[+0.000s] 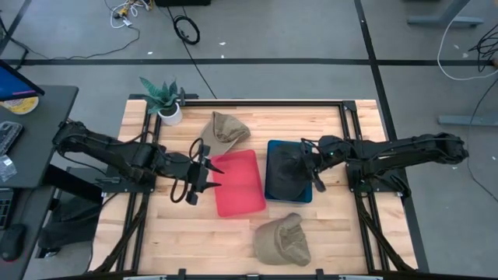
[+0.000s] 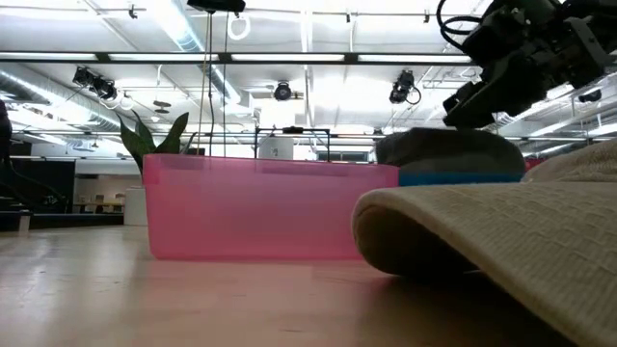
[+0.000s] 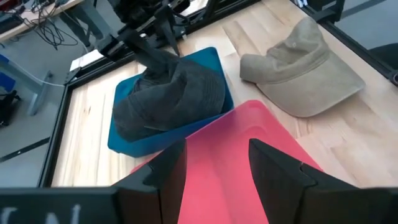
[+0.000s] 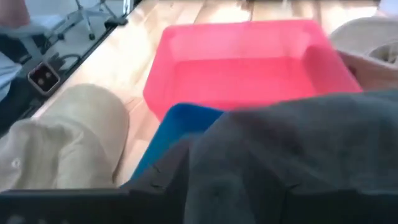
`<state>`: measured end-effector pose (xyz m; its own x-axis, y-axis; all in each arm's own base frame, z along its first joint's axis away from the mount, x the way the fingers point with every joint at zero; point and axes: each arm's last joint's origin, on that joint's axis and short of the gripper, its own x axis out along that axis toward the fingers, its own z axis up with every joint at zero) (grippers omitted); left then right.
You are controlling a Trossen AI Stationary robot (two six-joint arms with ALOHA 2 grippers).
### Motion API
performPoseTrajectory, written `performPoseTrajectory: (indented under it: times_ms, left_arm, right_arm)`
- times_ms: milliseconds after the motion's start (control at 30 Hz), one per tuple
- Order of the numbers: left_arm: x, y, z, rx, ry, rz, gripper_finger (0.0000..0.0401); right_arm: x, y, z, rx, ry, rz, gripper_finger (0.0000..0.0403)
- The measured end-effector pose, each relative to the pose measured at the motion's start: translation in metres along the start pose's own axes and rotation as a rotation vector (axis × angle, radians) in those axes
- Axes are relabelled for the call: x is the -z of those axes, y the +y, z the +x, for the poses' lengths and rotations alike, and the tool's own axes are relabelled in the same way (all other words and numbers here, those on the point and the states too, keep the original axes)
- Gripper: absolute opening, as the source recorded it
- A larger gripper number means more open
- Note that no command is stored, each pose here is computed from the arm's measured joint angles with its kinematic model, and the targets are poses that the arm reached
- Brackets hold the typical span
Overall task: Pick & Place hat
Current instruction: Put the black cap into the blue bin
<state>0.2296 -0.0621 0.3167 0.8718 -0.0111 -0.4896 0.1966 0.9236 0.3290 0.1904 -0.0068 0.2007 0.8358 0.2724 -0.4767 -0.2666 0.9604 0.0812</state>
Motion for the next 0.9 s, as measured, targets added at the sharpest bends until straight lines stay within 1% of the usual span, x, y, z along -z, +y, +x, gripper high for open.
performPoseTrajectory:
  times_ms: [200, 400, 500, 600, 633, 667, 700, 733, 767, 867, 900]
  left_arm:
    - [0.0, 0.0, 0.0, -0.001, 0.001, 0.0, 0.0177]
    - [0.0, 0.0, 0.0, -0.001, 0.002, 0.0, 0.0177]
    - [0.0, 0.0, 0.0, 0.0, 0.005, 0.0, 0.0177]
    - [0.0, 0.0, 0.0, 0.0, 0.005, 0.001, 0.0177]
    - [0.0, 0.0, 0.0, -0.001, 0.005, 0.001, 0.0177]
    - [0.0, 0.0, 0.0, -0.001, 0.006, 0.001, 0.0177]
    - [0.0, 0.0, 0.0, -0.002, 0.006, 0.001, 0.0177]
    - [0.0, 0.0, 0.0, -0.006, 0.007, 0.002, 0.0177]
    - [0.0, 0.0, 0.0, -0.01, 0.008, 0.002, 0.0177]
    - [0.0, 0.001, 0.0, -0.025, 0.008, 0.001, 0.0177]
    - [0.0, 0.001, 0.0, -0.029, 0.008, 0.001, 0.0177]
  right_arm:
    - [-0.02, 0.001, -0.01, 0.009, -0.079, 0.054, 0.0166]
    - [-0.03, 0.006, -0.024, -0.003, -0.154, 0.195, 0.0166]
    - [-0.029, 0.009, -0.03, -0.057, -0.15, 0.302, 0.0163]
    - [-0.03, 0.013, -0.039, -0.153, -0.123, 0.3, 0.0162]
    - [-0.033, 0.013, -0.044, -0.173, -0.092, 0.337, 0.0162]
    - [-0.037, 0.014, -0.049, -0.168, -0.057, 0.362, 0.0162]
    - [-0.04, 0.015, -0.054, -0.132, -0.014, 0.378, 0.0162]
    - [-0.041, 0.015, -0.057, -0.065, 0.045, 0.381, 0.0162]
    - [-0.042, 0.016, -0.057, 0.002, 0.097, 0.367, 0.0162]
    - [-0.045, 0.023, -0.052, 0.151, 0.184, 0.301, 0.0162]
    - [-0.047, 0.024, -0.05, 0.185, 0.212, 0.272, 0.0162]
